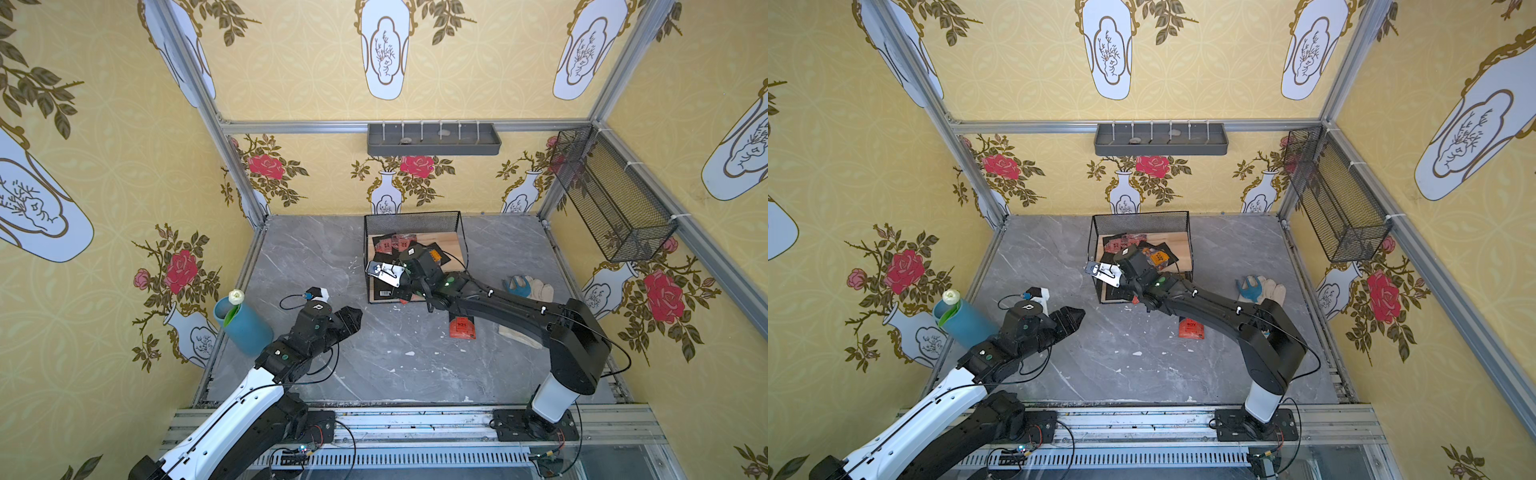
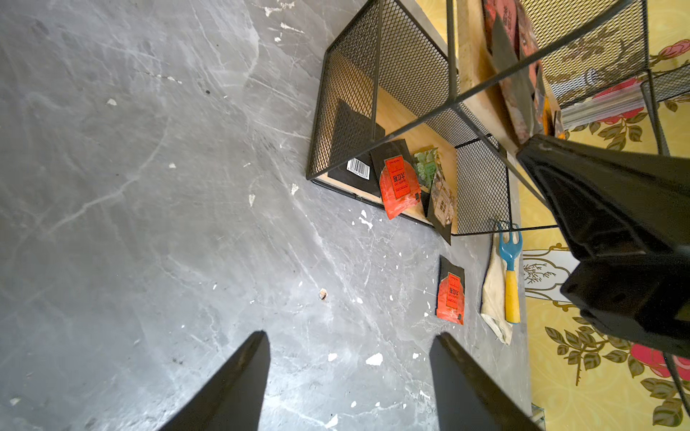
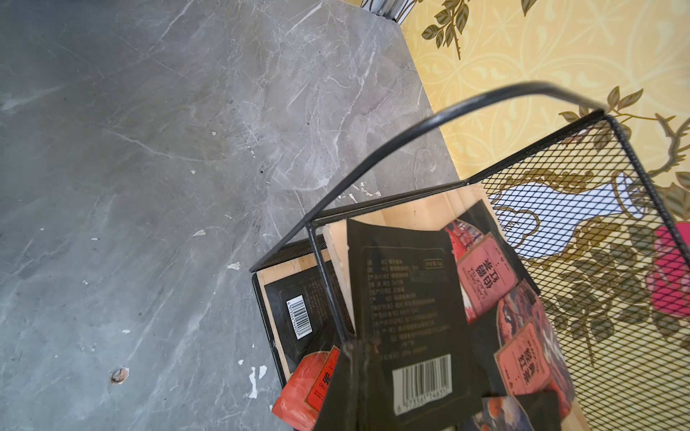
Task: Remove the tea bags from the shelf
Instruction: Pick up the tea bag from the shelf.
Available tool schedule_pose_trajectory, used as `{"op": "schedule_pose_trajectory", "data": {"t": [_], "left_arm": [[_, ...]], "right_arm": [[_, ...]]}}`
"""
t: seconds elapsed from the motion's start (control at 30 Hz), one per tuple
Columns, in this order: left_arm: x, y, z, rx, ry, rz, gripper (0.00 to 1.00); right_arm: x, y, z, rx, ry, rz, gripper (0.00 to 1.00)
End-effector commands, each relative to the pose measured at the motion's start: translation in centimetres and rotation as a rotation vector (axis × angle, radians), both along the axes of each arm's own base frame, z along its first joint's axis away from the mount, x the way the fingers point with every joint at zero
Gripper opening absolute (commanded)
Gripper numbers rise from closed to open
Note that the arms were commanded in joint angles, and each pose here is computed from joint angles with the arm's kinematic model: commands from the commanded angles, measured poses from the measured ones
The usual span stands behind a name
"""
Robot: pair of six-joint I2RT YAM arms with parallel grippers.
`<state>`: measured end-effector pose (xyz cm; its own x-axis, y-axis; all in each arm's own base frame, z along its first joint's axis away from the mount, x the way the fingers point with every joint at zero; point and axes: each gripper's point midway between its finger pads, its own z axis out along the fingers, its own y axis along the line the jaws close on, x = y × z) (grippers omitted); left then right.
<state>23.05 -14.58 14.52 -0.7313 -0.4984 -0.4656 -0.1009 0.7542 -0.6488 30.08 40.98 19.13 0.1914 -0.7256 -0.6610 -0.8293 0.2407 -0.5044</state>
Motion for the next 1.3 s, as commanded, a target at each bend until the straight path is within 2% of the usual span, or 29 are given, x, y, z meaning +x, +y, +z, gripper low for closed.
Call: {"op": "schedule_pose_trajectory", "data": {"t": [0.0,0.57,1.0,1.27], "left_arm": [[0.3,-0.3,0.4,-0.013,-0.022,-0.008,0.76],[0.5,-0.8,0.7,-0.024,-0.028,-0.025,0.76],[0.9,-1.8,1.0,-0.032,-0.033,-0.066,0.76],[1.0,-2.8,1.5,-0.041,-0.034,-0.12,0.76]], "right_arm": [[0.1,0.2,1.4,0.037,-0.013,-0.013,0.01],[-0.8,-0.9,7.3,0.202,-0.012,-0.061,0.0],[-4.8,-4.4,12.4,0.422,0.146,-0.098,0.0],[-6.9,-8.1,12.1,0.53,0.311,-0.206,0.0]]}}
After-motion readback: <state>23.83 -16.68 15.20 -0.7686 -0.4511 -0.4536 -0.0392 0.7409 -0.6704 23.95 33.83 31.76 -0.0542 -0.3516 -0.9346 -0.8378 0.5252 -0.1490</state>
